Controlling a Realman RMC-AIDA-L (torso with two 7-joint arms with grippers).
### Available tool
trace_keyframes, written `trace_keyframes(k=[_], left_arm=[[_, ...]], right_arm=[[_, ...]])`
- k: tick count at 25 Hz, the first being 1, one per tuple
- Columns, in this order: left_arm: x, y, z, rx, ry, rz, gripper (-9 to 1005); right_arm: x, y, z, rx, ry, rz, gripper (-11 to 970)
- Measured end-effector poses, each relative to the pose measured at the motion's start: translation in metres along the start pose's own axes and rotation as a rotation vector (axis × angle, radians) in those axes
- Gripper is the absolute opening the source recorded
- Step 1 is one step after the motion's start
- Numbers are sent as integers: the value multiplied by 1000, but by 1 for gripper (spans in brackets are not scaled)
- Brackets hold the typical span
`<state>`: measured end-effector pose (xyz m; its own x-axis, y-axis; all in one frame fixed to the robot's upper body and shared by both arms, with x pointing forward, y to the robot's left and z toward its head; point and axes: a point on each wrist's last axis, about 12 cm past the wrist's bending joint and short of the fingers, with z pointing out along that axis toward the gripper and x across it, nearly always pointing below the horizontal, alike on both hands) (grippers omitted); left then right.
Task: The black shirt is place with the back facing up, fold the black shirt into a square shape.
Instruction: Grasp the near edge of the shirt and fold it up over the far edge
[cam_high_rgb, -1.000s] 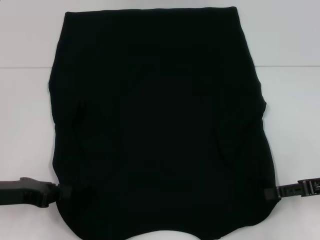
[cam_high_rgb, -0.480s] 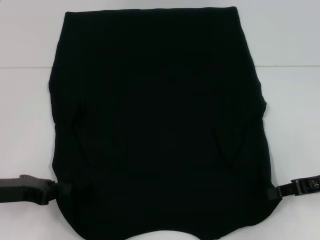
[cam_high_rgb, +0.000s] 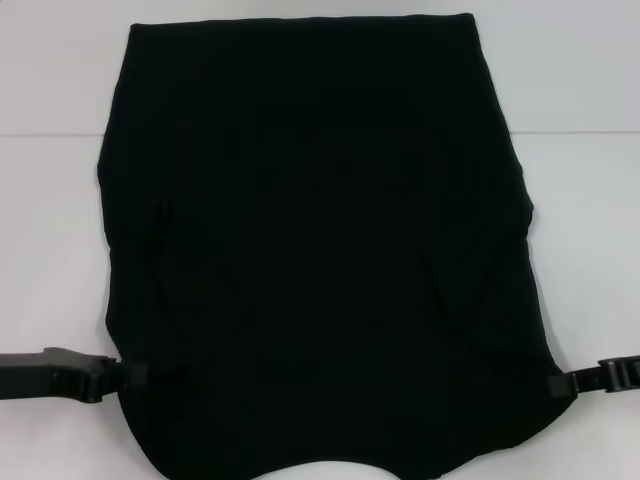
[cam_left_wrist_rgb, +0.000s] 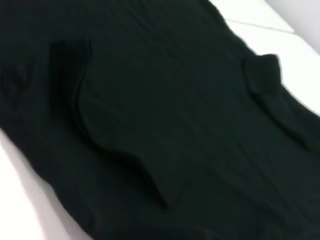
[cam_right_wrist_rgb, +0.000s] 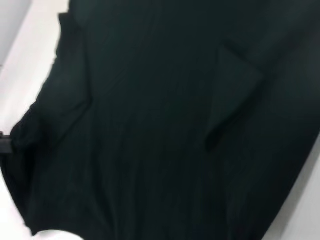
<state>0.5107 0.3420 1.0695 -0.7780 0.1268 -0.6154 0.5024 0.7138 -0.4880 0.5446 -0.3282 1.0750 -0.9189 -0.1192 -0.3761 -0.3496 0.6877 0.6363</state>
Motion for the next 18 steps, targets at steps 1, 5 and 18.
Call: trace_keyframes(k=[1,5,18], left_arm=[[0,-1,0,14,-4,-10,65],[1,-7,-3,69,-31,-39,66],[40,-15,-31,159,-60,-135,66]], right_arm=[[3,-1,-2,-8,-6,2,57],[16,-5,-13,-38,-35,0,46],[77,-19,-45,-88,-58,-32,45]])
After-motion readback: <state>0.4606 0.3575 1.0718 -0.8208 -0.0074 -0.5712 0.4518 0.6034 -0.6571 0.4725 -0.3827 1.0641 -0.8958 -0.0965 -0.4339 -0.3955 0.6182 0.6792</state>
